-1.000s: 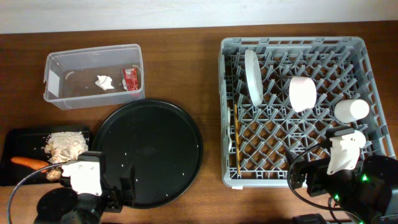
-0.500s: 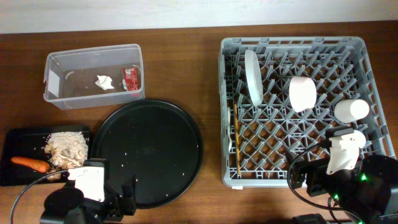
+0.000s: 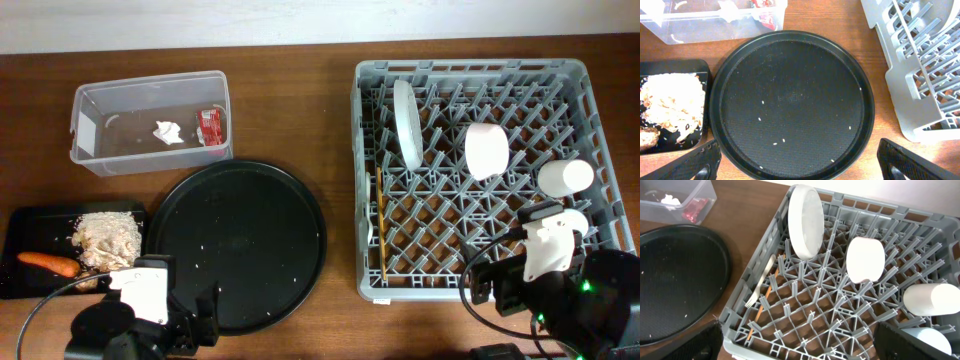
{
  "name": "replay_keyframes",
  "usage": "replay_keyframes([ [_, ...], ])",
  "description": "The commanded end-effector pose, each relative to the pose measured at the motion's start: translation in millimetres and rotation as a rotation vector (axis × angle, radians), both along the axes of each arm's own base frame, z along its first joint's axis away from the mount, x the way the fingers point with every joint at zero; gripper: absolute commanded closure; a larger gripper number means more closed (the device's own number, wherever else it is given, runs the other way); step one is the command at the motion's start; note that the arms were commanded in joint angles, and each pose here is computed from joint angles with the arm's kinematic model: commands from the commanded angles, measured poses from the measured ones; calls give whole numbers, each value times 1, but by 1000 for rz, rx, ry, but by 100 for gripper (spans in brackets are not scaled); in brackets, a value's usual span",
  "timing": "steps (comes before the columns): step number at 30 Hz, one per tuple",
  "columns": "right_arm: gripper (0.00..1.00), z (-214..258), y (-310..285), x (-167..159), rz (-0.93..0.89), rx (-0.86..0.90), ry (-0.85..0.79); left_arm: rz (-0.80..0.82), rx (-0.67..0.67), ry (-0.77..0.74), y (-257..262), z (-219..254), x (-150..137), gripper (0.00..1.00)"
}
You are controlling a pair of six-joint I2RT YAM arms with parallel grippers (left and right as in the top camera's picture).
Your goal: Sort waste into correct bins and load items into the dishwasher rack
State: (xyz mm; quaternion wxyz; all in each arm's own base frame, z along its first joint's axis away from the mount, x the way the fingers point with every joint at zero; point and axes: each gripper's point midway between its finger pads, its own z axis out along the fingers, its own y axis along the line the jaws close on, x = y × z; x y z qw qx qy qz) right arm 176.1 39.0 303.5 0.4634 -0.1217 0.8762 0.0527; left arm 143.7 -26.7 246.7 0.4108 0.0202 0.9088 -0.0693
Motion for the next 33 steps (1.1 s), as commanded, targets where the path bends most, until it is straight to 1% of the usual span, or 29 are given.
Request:
replay_keyframes([
  [1,1,-3,-2,-17,10,-19,-61,19,0,4,2,-2,0,1],
  [4,1,-8,-4,-29,9,-18,-145,19,0,4,3,-2,0,1],
  [5,1,-9,-4,-30,14,-22,-196,19,0,4,3,-2,0,1],
  [8,1,-19,-4,-23,23,-33,-331,19,0,4,3,-2,0,1],
  [12,1,-45,0,-1,26,-17,-466,19,0,4,3,-2,0,1],
  [13,1,-52,1,10,24,-14,-498,19,0,4,3,-2,0,1],
  [17,1,-67,2,34,17,-27,-567,19,0,4,2,-2,0,1],
  [23,1,-91,0,59,-1,-60,-676,19,0,4,3,-2,0,1],
  [25,1,-101,0,66,-5,-55,-738,19,0,4,3,-2,0,1],
  [28,1,-119,-10,69,-58,-80,-663,19,0,4,2,-2,0,1],
  [31,1,-149,-14,69,-72,-96,-542,19,0,4,3,-2,0,1],
  [33,1,-148,-14,69,-72,-92,-547,19,0,4,3,-2,0,1],
])
